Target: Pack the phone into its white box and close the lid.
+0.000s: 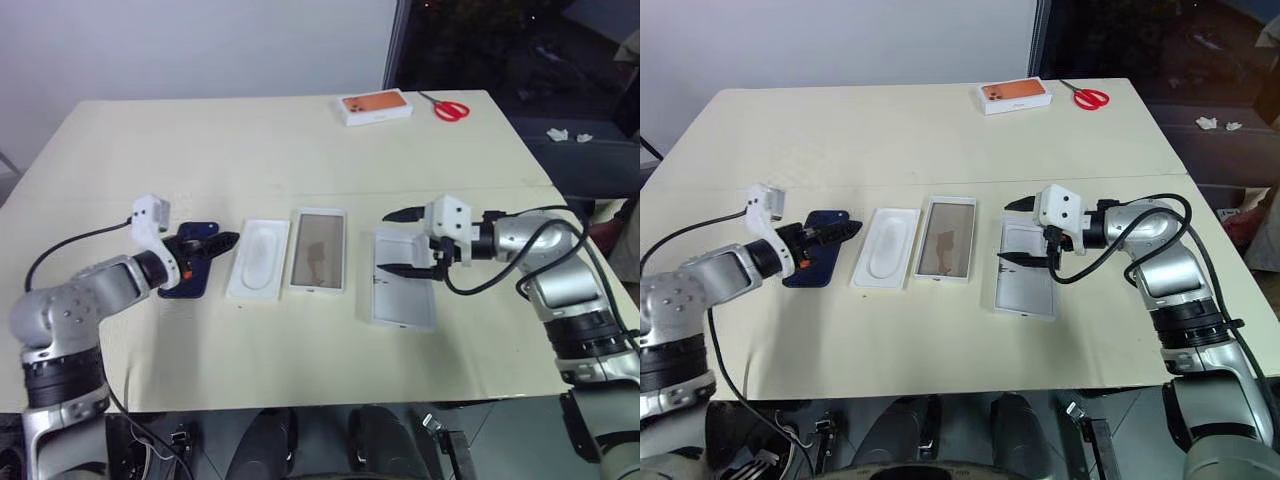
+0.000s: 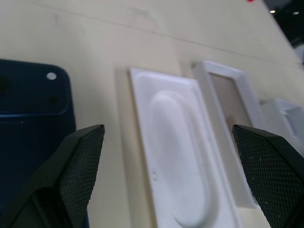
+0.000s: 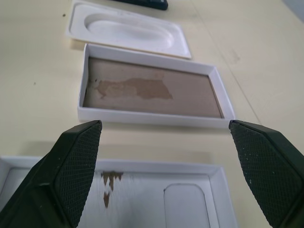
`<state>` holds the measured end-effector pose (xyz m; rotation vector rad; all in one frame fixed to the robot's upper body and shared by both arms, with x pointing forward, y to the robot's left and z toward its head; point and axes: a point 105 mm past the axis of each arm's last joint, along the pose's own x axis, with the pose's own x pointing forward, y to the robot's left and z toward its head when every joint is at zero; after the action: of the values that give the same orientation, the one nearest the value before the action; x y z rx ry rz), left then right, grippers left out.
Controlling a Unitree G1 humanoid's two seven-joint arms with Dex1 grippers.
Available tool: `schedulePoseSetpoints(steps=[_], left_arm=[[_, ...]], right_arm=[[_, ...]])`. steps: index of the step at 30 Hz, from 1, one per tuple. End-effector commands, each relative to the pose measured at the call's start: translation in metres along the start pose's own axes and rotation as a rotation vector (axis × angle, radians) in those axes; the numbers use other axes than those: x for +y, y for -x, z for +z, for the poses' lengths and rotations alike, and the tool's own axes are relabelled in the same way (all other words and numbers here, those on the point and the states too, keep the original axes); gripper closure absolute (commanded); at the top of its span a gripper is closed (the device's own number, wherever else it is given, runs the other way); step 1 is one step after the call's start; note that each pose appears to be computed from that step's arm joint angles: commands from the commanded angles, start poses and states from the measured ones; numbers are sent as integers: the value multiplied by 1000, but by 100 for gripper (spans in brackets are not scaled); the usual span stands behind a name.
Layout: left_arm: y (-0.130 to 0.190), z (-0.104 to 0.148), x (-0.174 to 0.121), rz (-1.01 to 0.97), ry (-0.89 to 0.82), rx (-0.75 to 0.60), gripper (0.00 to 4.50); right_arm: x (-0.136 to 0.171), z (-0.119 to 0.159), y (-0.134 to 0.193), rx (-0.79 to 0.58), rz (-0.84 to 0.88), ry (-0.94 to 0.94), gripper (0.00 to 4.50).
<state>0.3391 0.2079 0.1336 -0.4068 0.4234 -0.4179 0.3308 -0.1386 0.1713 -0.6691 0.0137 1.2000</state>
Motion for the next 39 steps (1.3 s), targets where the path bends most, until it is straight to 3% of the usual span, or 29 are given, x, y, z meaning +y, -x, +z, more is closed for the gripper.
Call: schedulePoseSetpoints(steps=[1,5,14,20,25,28,35,39], left_arm=[[-11,5,-8,-13,-3,-21,0],[-19,-9,-18,-68,5,14,0],[-27,-40,-12,-39,88,119,0],[-24,-43,-10,-57,138,113,0],[-26,-42,-12,-82,189,98,0],[-28,-44,-13,-87,197,102,88],[-24,-48,-12,-89,216,127,449],[-22,-51,-8,-71,197,134,449]], right_arm=[[-3,10,-2,-26,-16,45,2],[-5,14,-4,-40,-29,51,2],[-7,21,-3,-61,-60,73,2],[19,11,-8,-30,74,-42,2],[21,14,-18,-57,79,-55,2],[20,15,-22,-63,75,-59,0],[22,15,-24,-72,70,-53,0],[19,15,-22,-72,55,-53,0]])
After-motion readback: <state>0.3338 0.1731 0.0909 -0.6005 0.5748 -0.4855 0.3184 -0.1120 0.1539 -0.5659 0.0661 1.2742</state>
